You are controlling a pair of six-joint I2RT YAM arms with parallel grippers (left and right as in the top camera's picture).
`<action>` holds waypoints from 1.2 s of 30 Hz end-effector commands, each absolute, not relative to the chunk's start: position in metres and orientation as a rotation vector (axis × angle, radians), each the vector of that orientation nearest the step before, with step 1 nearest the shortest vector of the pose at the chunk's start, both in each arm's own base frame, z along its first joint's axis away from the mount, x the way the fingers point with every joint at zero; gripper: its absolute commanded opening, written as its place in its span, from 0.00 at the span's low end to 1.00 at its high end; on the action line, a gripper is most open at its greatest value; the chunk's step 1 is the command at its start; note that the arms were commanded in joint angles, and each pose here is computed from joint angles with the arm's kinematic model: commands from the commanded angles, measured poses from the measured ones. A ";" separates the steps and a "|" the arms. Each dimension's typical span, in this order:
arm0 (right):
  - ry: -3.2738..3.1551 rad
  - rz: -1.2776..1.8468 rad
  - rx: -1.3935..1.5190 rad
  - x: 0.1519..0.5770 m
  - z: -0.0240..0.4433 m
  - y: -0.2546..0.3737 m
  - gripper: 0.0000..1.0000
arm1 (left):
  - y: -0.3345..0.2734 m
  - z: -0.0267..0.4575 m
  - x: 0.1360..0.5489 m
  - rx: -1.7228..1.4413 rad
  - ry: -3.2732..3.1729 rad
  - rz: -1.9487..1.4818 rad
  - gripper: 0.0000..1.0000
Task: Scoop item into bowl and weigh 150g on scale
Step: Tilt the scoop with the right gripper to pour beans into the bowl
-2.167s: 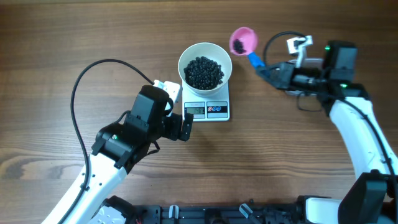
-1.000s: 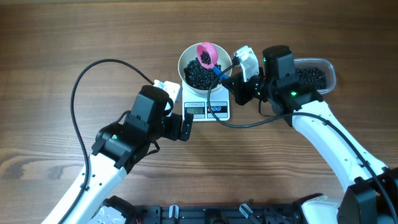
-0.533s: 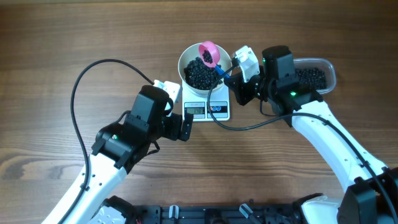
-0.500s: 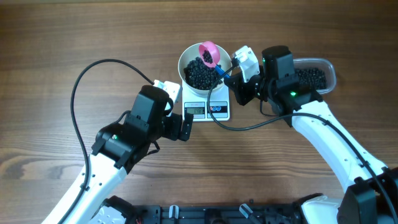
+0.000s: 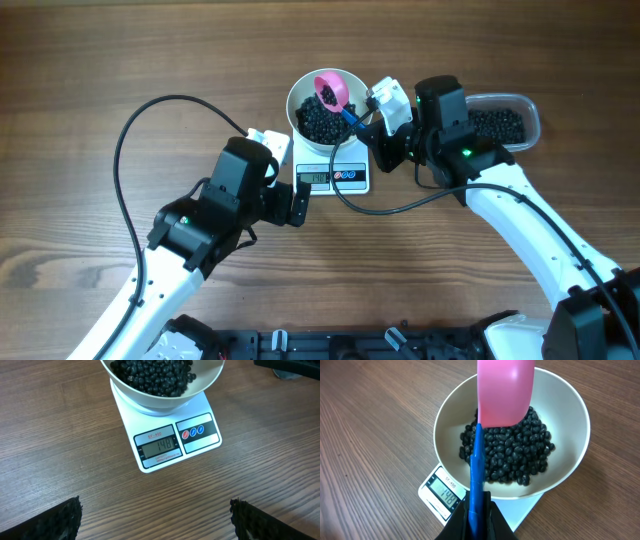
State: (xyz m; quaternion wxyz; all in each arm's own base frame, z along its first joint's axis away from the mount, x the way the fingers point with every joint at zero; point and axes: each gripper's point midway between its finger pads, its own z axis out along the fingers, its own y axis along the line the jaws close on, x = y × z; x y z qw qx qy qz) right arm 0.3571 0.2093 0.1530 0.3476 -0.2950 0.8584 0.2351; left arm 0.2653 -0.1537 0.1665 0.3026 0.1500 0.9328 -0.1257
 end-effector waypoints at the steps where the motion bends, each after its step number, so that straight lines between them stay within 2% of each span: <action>1: 2.225 0.597 -0.778 0.359 0.151 0.210 0.04 | -0.155 0.168 0.266 0.424 2.461 -0.322 1.00; 20: 2.227 0.537 -0.780 0.364 0.149 0.205 0.04 | -0.154 0.168 0.266 0.424 2.461 -0.322 1.00; 26: 2.218 0.673 -0.786 0.353 0.154 0.218 0.04 | -0.154 0.168 0.266 0.424 2.461 -0.322 1.00; 32: 2.251 0.503 -0.728 0.367 0.147 0.199 0.04 | -0.155 0.168 0.266 0.424 2.460 -0.322 1.00; 36: 2.234 0.614 -0.776 0.357 0.150 0.211 0.04 | -0.154 0.168 0.266 0.424 2.460 -0.322 1.00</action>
